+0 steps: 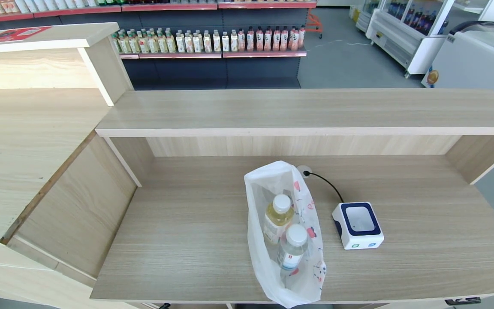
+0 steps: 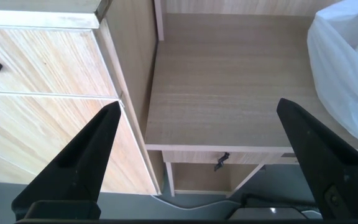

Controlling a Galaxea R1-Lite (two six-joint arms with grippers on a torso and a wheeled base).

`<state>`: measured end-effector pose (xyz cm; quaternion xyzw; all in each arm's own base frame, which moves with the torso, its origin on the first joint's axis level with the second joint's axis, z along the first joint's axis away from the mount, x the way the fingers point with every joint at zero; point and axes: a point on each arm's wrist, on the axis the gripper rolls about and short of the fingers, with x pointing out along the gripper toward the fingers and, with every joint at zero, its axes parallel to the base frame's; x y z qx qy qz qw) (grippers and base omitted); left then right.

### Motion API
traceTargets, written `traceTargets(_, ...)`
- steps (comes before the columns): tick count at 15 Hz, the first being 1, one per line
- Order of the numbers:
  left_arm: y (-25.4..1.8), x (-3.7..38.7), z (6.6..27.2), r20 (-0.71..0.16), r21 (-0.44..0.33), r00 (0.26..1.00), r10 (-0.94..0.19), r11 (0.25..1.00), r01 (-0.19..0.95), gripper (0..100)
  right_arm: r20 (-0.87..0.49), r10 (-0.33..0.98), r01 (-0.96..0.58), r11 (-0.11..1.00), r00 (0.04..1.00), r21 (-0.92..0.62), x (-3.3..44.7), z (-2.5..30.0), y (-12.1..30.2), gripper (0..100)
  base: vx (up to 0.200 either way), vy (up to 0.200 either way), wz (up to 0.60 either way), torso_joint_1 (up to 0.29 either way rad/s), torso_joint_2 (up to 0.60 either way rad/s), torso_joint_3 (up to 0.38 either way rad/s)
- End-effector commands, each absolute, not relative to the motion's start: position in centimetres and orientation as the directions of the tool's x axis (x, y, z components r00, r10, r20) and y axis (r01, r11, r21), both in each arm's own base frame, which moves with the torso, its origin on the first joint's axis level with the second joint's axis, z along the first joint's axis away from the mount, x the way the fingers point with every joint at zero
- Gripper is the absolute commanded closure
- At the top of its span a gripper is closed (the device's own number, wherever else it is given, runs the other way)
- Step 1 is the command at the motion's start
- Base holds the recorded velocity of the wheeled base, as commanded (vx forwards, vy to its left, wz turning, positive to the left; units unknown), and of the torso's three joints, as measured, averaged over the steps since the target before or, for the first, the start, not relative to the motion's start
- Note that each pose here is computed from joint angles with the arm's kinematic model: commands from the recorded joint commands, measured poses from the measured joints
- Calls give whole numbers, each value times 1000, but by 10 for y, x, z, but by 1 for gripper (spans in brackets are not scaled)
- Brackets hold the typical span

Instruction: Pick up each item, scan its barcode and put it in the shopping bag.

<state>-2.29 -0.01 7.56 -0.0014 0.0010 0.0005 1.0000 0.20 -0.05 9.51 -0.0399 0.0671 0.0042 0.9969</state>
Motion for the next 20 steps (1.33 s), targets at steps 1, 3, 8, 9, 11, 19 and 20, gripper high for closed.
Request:
traceTargets(1,0,-23,76,-2,-3,1000,2,1000,-2,0,75,-34,41,994,997,-98,-23,83,-1,0,0,0,0,0,0,0)
traceTargets(3,0,-23,76,-2,-3,1000,2,1000,-2,0,72,-34,40,995,997,-94,-23,83,-1,0,0,0,0,0,0,0)
traceTargets(8,0,-23,76,-2,-3,1000,2,1000,-2,0,75,-35,42,995,997,-89,-23,83,-1,0,0,0,0,0,0,0)
traceTargets(9,0,-23,76,-2,-3,1000,2,1000,-2,0,75,-35,42,995,997,-89,-23,83,-1,0,0,0,0,0,0,0)
traceTargets(11,0,-23,76,-2,-3,1000,2,1000,-2,0,63,-35,37,999,997,-30,-23,82,-1,0,0,0,0,0,0,0)
traceTargets(19,0,-23,76,-2,2,1000,0,1000,0,0,12,-38,38,999,999,31,-23,77,-1,0,0,-75,0,2,1,1)
traceTargets(20,0,-23,76,-2,2,1000,0,1000,0,0,11,-38,38,999,999,31,-23,77,-1,0,0,-200,0,2,7,2)
